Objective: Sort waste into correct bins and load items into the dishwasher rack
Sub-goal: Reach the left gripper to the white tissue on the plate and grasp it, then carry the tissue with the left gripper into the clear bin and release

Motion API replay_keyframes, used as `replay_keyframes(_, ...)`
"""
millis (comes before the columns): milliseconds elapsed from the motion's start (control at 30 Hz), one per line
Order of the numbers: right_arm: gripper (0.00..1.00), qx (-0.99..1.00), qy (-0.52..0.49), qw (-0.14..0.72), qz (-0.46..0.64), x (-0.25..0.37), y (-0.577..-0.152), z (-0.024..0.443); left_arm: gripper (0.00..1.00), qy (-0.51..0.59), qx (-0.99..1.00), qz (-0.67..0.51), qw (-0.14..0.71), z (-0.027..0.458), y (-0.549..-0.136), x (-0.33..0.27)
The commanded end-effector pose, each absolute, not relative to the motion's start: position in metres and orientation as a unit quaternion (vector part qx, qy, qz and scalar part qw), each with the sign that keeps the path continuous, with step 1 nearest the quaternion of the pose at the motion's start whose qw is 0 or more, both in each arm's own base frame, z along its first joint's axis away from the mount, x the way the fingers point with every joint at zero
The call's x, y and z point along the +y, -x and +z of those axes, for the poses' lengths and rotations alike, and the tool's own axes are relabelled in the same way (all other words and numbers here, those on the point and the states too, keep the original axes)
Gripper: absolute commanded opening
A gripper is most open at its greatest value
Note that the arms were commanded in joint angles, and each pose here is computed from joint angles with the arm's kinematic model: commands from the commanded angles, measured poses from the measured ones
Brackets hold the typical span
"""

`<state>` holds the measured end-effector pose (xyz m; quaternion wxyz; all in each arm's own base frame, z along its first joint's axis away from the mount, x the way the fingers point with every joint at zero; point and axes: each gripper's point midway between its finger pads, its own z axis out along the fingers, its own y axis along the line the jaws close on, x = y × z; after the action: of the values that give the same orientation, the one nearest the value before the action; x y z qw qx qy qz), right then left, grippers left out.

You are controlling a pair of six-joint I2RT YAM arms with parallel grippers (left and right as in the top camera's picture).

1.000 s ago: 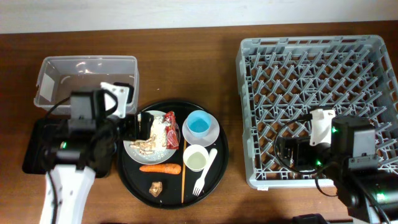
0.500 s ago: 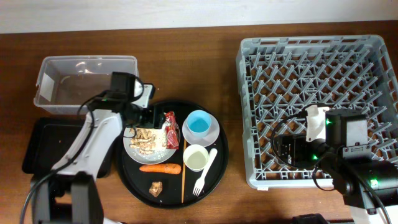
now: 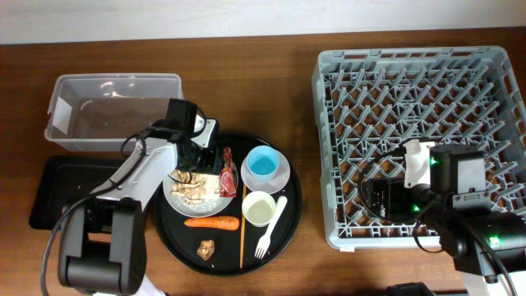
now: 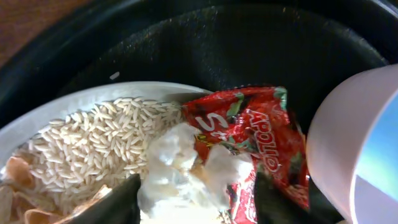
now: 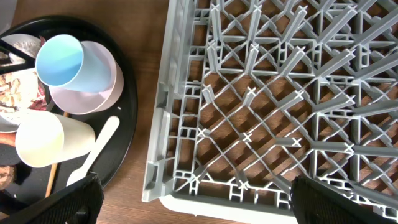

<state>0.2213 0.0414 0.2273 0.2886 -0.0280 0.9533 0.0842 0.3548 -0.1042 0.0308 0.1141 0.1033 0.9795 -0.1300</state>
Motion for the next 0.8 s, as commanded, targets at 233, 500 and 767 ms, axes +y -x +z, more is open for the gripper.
replay_keyframes(233, 0.99, 0.95, 0.03, 0.298, 0.082, 0.041, -0.223, 0.235, 0.32, -0.105, 0.979, -0.127, 0.119, 0.034, -0.363, -0.105)
replay_keyframes(500, 0.99, 0.951, 0.03, 0.298, 0.082, 0.04, -0.223, 0.235, 0.25, -0.105, 0.978, -0.121, 0.136, 0.07, -0.379, -0.105)
replay_keyframes(767, 0.99, 0.951, 0.029, 0.299, 0.079, 0.039, -0.223, 0.234, 0.22, -0.084, 0.97, -0.012, 0.226, 0.147, -0.402, -0.066)
